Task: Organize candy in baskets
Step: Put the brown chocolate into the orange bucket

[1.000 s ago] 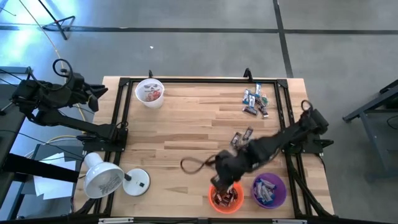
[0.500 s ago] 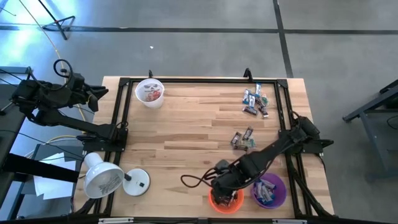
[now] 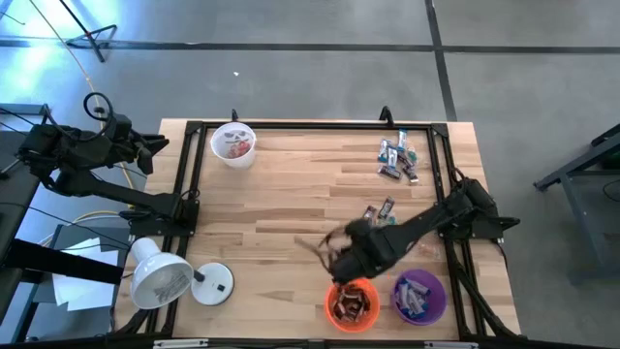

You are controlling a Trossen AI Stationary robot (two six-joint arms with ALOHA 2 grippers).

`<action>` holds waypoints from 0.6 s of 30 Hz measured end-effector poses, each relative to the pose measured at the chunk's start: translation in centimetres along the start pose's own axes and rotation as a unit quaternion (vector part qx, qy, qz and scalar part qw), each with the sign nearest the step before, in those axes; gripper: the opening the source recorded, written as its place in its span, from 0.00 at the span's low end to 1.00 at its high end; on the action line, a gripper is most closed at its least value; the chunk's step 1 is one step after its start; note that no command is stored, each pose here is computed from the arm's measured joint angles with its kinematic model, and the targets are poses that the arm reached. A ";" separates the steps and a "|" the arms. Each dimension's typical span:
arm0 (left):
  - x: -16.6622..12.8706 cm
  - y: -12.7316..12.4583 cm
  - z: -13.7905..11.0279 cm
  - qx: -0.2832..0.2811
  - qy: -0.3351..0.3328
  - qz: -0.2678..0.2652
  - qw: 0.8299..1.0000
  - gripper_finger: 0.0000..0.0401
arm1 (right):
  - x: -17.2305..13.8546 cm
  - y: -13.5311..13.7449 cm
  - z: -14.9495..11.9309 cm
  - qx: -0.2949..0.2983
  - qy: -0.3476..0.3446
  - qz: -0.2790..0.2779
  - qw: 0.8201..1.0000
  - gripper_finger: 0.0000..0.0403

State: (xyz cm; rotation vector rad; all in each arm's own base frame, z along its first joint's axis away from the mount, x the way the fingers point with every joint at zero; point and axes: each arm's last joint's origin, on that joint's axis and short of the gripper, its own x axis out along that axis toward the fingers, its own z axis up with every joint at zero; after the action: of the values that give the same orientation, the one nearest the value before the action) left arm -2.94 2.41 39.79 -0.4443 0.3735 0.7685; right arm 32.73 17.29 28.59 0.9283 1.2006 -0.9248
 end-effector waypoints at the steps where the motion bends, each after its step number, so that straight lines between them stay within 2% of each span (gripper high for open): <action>1: 0.0 0.0 0.0 0.006 0.000 0.000 1.000 0.22 | 0.0 -0.3 0.7 0.035 -0.037 -0.015 0.999 0.44; 3: 0.0 0.0 0.0 0.016 -0.003 0.003 1.000 0.22 | 0.1 -0.8 1.8 0.104 -0.091 -0.036 0.990 0.44; 8: 0.0 0.1 0.1 0.045 -0.019 0.020 0.999 0.22 | 1.5 -1.3 4.2 0.240 -0.171 -0.037 0.955 0.44; 13: 0.0 0.2 0.2 0.063 -0.031 0.035 0.997 0.22 | 5.4 -1.9 4.9 0.321 -0.151 -0.055 0.933 0.44; 18: 0.0 0.2 0.2 0.067 -0.038 0.043 0.996 0.22 | 8.4 -2.4 6.1 0.358 -0.134 -0.057 0.922 0.44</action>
State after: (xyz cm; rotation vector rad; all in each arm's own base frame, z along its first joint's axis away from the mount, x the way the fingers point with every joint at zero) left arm -3.08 2.66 39.94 -0.2747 0.3719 0.8356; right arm 33.57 10.05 20.86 1.2561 0.6763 -1.5840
